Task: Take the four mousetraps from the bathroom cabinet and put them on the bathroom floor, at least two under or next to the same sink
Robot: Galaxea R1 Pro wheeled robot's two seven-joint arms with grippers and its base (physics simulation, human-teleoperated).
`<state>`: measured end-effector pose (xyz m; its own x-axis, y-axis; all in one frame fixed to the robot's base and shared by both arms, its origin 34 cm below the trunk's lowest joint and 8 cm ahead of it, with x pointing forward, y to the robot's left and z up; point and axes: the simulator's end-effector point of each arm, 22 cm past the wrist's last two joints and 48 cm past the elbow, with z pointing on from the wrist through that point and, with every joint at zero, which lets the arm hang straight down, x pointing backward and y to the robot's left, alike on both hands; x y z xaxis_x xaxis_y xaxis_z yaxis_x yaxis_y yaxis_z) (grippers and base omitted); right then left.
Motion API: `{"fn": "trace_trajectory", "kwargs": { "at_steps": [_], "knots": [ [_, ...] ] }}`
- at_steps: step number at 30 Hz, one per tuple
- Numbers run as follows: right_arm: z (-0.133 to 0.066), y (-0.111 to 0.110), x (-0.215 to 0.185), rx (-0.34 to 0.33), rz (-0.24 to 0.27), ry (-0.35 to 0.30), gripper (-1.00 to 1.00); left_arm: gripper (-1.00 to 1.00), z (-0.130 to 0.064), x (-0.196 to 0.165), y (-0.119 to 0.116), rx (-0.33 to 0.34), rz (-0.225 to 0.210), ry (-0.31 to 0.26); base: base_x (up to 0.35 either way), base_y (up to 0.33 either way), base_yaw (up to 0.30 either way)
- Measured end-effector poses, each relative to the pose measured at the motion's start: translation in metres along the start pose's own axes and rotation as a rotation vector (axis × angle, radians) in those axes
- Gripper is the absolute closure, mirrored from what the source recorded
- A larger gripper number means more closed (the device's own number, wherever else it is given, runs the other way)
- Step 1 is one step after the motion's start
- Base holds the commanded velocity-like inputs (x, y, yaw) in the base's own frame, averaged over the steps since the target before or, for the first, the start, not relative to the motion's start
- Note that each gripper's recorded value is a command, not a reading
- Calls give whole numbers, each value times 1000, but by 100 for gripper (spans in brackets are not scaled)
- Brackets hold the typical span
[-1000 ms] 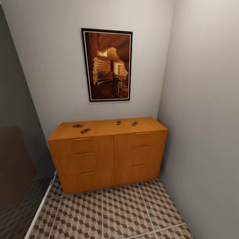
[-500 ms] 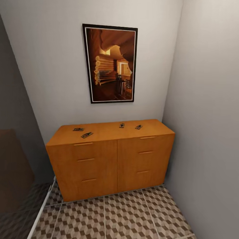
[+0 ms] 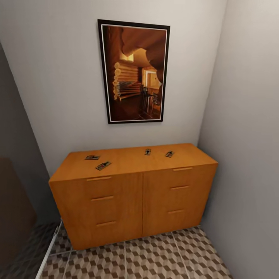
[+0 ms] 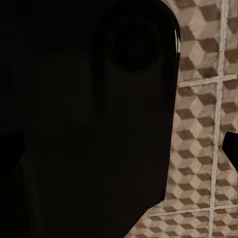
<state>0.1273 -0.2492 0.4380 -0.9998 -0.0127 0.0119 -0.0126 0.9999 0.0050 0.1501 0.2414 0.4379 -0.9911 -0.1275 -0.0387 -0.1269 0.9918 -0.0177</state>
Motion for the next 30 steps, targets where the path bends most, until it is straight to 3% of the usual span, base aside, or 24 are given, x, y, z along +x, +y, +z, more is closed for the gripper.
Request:
{"fn": "trace_trajectory", "kwargs": {
  "at_steps": [16,30],
  "knots": [
    [0,0,0,0,0,0,-100,-100,0,0,-1,0,-6,0,304,35,0],
    [0,0,0,0,0,1,-100,-100,0,-1,0,-1,-6,-5,74,2,0]
  ]
}}
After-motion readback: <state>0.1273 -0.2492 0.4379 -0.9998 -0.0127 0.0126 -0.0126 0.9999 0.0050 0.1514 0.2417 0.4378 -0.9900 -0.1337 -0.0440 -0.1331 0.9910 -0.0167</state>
